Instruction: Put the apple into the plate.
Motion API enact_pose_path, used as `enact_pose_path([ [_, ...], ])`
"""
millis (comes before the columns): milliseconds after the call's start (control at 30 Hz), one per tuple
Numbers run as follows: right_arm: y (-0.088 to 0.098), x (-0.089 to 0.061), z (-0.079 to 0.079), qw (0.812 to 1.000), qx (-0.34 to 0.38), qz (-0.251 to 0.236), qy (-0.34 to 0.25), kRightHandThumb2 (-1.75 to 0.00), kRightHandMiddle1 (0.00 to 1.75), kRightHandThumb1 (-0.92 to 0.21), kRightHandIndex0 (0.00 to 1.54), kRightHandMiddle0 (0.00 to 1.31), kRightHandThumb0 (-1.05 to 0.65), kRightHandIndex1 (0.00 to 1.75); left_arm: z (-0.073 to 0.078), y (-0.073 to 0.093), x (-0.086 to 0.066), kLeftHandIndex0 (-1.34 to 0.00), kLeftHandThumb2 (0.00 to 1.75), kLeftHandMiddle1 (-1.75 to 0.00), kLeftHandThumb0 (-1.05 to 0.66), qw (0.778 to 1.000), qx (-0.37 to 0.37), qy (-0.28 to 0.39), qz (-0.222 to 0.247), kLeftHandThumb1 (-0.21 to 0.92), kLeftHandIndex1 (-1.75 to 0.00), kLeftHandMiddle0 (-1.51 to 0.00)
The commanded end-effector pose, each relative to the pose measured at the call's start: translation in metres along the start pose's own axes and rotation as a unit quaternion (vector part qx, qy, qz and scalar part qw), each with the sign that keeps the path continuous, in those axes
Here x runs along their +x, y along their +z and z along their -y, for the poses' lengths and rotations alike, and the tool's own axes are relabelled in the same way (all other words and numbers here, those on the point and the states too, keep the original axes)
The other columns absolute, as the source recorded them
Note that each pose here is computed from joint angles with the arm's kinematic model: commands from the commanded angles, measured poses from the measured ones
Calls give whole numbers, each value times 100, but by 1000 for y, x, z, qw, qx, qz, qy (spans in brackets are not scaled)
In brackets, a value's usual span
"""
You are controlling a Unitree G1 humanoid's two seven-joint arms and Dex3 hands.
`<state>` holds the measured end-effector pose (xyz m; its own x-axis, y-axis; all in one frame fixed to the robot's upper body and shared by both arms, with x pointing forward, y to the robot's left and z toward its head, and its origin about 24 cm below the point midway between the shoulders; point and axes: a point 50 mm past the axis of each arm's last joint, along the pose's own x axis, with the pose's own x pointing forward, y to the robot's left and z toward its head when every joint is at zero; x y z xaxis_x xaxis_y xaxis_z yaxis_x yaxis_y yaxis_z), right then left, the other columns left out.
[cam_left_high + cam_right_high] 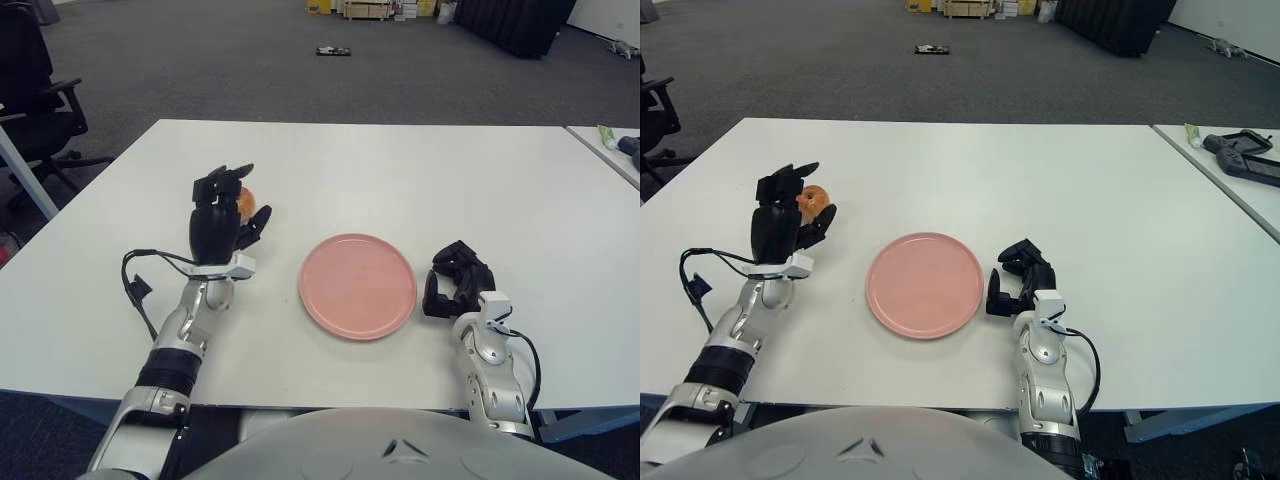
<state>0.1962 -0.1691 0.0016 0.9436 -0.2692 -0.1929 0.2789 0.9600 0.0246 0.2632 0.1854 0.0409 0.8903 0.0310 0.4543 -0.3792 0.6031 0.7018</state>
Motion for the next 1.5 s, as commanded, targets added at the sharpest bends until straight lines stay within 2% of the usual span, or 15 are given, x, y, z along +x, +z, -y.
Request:
enact_pose_path([
  [0,-12,-3,2,999,-4,-34,-3,-175,164,9,93,72,-1,175,0,-4,14,0,49,-2,-104,1000,29,-8,3,77,-5,0],
  [367,-12,-3,2,999,-8,-36,-6,-174,165,8,93,71,-1,175,4,-7,32,0,41,0,-105,998,34,-46,1,67,0,0],
  [633,-12,-3,2,999,-10,-36,-6,-175,165,8,93,71,-1,175,17,-11,49,0,41,0,-104,996,48,-72,5,66,0,0],
  [900,-12,-2,3,999,-9,-39,-12,-175,164,8,93,71,-1,175,27,-23,52,0,43,0,-101,990,65,-122,-8,66,0,0],
  [1167,-12,-2,4,999,-6,-36,-12,-175,164,9,93,72,-1,175,35,-34,51,0,59,0,-97,983,81,-161,-36,57,0,0],
  [1467,-12,-3,5,999,-9,-36,-15,-175,164,8,93,72,-1,175,39,-41,49,0,63,0,-96,975,88,-193,-60,59,0,0],
])
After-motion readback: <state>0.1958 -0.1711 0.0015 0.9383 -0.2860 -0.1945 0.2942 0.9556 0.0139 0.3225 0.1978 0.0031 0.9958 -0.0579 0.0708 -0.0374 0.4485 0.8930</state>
